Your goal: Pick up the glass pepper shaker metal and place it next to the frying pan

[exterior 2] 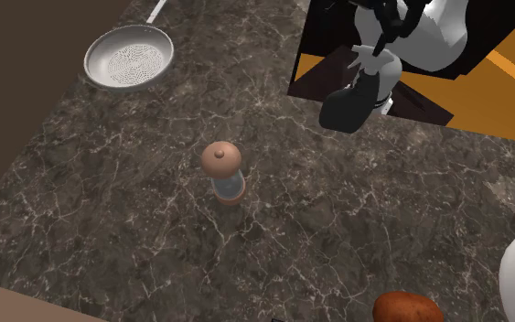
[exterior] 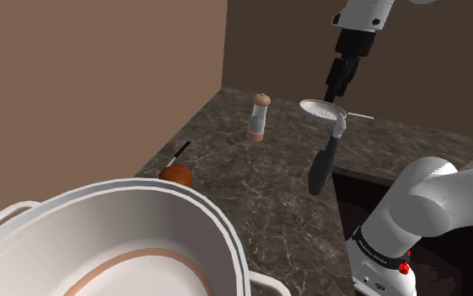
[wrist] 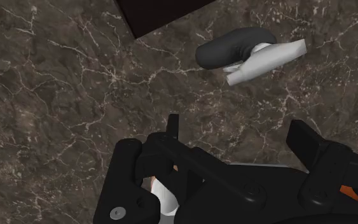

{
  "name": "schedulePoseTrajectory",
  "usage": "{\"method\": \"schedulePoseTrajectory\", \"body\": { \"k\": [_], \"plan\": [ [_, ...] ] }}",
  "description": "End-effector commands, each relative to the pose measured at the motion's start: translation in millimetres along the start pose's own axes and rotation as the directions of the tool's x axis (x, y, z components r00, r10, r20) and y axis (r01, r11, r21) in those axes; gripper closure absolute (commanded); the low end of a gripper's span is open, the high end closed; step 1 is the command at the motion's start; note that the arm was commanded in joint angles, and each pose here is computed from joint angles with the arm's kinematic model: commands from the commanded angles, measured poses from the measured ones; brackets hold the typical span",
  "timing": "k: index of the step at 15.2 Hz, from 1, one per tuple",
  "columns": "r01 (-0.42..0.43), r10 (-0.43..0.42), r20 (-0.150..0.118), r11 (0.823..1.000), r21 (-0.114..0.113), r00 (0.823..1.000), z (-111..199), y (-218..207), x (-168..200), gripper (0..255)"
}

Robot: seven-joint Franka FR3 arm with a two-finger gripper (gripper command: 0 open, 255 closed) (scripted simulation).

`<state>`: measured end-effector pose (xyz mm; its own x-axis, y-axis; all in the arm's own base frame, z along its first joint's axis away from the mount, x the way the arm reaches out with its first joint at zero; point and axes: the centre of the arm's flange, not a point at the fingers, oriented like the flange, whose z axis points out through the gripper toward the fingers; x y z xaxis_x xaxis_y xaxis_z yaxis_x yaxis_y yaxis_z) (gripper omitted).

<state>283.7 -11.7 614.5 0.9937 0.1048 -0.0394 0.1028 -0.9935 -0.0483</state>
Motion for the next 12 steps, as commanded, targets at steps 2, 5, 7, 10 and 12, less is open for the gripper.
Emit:
{"method": "schedulePoseTrajectory", "body": {
  "k": [2,5,7,10,12],
  "plan": [
    [0.007,-0.007,0.002,1.0,-0.003,1.0,2.4,3.1,12.9,0],
    [0.027,-0.027,0.01,1.0,-0.01,1.0,9.7,11.7,51.7,0],
    [0.041,-0.041,0.015,0.999,-0.015,0.999,14.8,17.1,77.6,0],
    [0.062,-0.061,0.023,0.998,-0.023,0.998,22.5,24.5,116.5,0],
    [0.076,-0.075,0.028,0.997,-0.028,0.997,27.8,29.0,142.5,0]
  ]
}}
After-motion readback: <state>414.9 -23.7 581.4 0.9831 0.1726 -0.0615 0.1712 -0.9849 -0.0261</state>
